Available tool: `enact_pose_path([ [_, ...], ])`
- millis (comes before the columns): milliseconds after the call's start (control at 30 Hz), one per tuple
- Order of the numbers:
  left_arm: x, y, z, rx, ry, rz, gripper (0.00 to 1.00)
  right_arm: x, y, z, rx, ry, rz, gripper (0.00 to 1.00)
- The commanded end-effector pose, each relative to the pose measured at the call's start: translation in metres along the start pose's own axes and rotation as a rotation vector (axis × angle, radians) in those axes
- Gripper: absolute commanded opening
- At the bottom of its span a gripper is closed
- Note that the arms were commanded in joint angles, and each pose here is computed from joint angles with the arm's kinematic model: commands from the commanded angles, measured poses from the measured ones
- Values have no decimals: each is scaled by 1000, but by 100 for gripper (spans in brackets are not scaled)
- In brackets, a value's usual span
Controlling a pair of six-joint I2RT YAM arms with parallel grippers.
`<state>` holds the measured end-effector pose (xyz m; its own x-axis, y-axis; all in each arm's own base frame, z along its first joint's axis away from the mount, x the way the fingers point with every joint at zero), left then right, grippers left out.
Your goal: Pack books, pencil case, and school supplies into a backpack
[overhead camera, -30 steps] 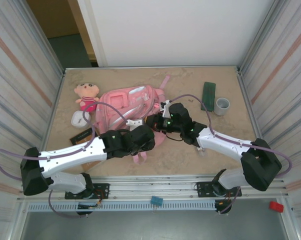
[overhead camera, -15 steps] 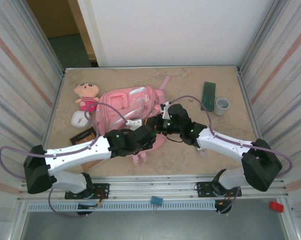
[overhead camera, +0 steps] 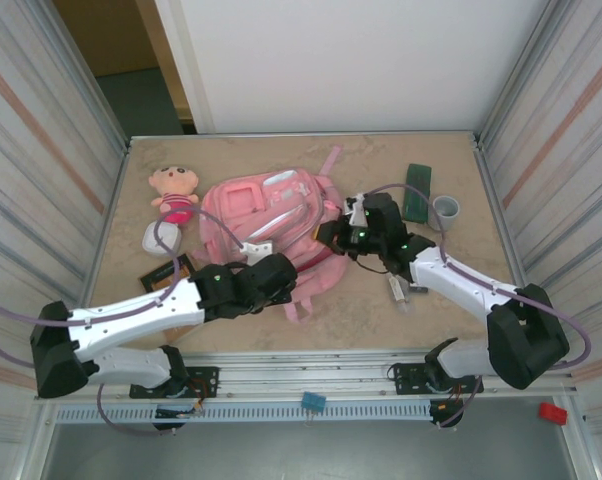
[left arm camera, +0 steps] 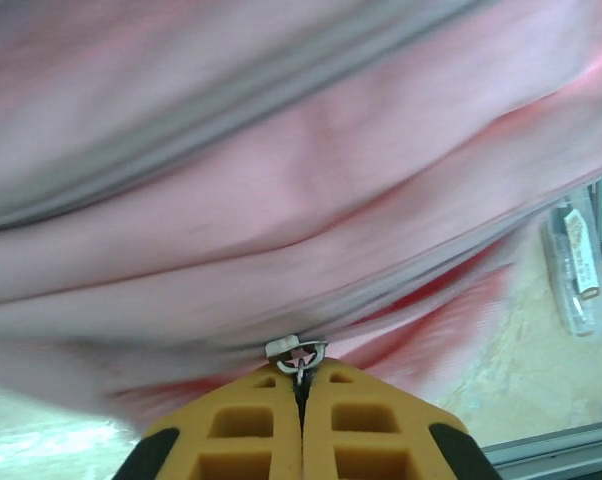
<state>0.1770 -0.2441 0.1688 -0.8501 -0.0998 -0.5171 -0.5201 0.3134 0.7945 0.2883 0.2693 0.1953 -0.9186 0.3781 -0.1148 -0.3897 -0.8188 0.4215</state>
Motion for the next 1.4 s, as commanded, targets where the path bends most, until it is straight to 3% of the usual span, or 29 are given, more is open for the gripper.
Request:
enact_pose_path([
  [0, -6, 6, 22, -43, -58, -49, 0, -13, 14, 39, -110, 72, -1, 3],
  [133, -21, 7, -10, 137, -71, -134, 0, 4, 1, 43, -149, 23, 17, 41],
  [200, -27, 7, -24, 207, -72, -168, 0, 16, -7, 43, -183, -28, 7, 49],
  [300, -34, 10, -42, 274, -93, -190, 0, 25, -18, 39, -207, -83, -17, 51],
  [400, -36, 12, -50, 294, -115, -185, 0, 32, -29, 39, -208, -94, -10, 49],
  [567, -30, 8, -24, 192, -122, -171, 0, 27, -28, 47, -231, -66, 16, 8],
  [633, -27, 6, -6, 144, -123, -172, 0, 19, -17, 49, -240, -44, 18, 0],
  [800, -29, 3, 41, 68, -133, -205, 0, 3, 19, 72, -240, 109, 117, 0],
  [1000, -57, 3, 73, 46, -229, -324, 0, -10, 52, 119, -303, 253, 224, 0],
  [1233, -92, -1, 115, -87, -268, -450, 0, -14, 61, 136, -307, 298, 348, 0],
  [1367, -107, -14, 129, -90, -251, -487, 0, -13, 66, 156, -370, 333, 404, 0],
])
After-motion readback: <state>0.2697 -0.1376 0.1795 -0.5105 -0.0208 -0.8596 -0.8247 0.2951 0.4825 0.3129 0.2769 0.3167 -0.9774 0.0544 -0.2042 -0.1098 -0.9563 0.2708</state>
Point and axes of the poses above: each hand's point on the last joint's axis, 136 mm out from that joint toward the fingers, its own y axis back along the fingers, its own z axis along the line the jaws close on, x = y × z, the point moved 1 cm from there along y, back along the fingers, and after that the axes turned 5 degrees about -y, right-handed, at the moved point
